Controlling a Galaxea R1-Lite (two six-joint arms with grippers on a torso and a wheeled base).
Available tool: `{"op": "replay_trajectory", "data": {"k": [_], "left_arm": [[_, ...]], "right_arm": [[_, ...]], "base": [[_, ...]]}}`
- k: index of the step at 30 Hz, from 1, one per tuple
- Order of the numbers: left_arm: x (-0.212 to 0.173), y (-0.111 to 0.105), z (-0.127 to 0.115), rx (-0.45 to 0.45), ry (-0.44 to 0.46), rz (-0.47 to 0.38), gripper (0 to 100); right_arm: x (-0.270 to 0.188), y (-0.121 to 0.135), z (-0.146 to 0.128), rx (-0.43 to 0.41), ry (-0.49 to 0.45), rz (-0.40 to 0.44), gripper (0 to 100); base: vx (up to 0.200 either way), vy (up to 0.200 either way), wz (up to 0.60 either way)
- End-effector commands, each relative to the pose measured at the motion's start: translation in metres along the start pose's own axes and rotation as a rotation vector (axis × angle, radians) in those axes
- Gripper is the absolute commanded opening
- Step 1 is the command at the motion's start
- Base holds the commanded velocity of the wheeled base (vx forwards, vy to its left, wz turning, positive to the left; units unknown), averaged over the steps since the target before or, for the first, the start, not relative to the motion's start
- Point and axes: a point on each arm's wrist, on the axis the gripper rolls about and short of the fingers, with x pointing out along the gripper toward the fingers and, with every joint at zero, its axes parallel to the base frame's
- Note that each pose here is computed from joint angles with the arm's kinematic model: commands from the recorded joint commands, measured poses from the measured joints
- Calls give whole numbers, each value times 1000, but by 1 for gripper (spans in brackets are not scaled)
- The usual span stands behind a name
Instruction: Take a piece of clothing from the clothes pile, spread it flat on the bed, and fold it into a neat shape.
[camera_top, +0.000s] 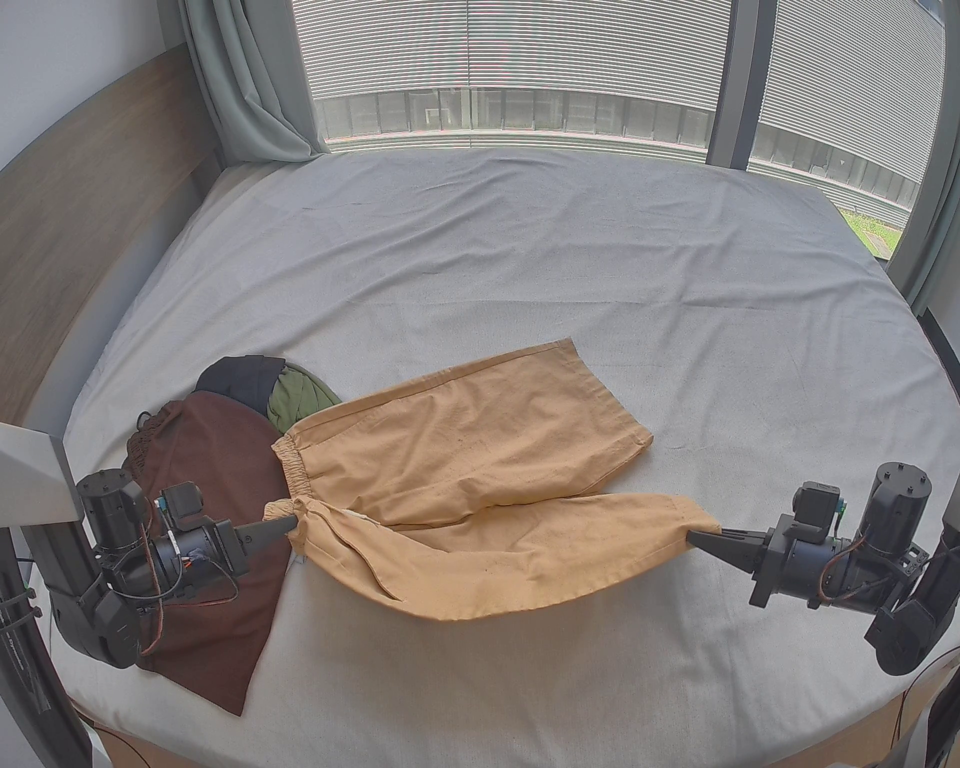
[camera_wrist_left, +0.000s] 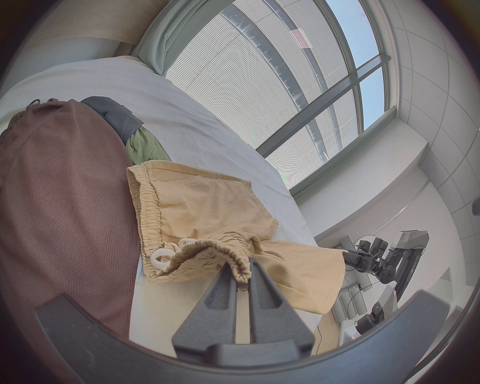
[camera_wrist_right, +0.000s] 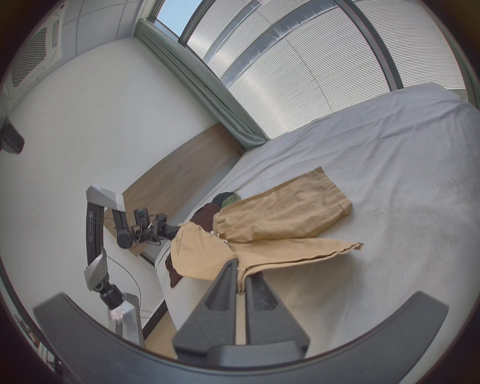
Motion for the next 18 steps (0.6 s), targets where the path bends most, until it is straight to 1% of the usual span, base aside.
{"op": "replay_trajectory", "data": {"k": [1, 7, 9, 16, 18], "left_arm": [[2, 0, 2, -9, -8, -3, 0], [2, 0, 5, -10, -21, 1, 0], [2, 0, 6, -11, -30, 15, 0], [6, 0, 11, -8, -63, 38, 0], [6, 1, 12, -9, -66, 39, 0]], "right_arm": [[9, -3, 13, 1, -49, 14, 0], [27, -9, 37, 34, -141, 24, 0], [35, -15, 40, 48, -153, 26, 0], [60, -35, 53, 30, -199, 31, 0], [65, -39, 56, 48, -211, 36, 0]], "base": [[0, 0, 0], [0, 0, 0], [0, 0, 0], [0, 0, 0], [0, 0, 0]]}}
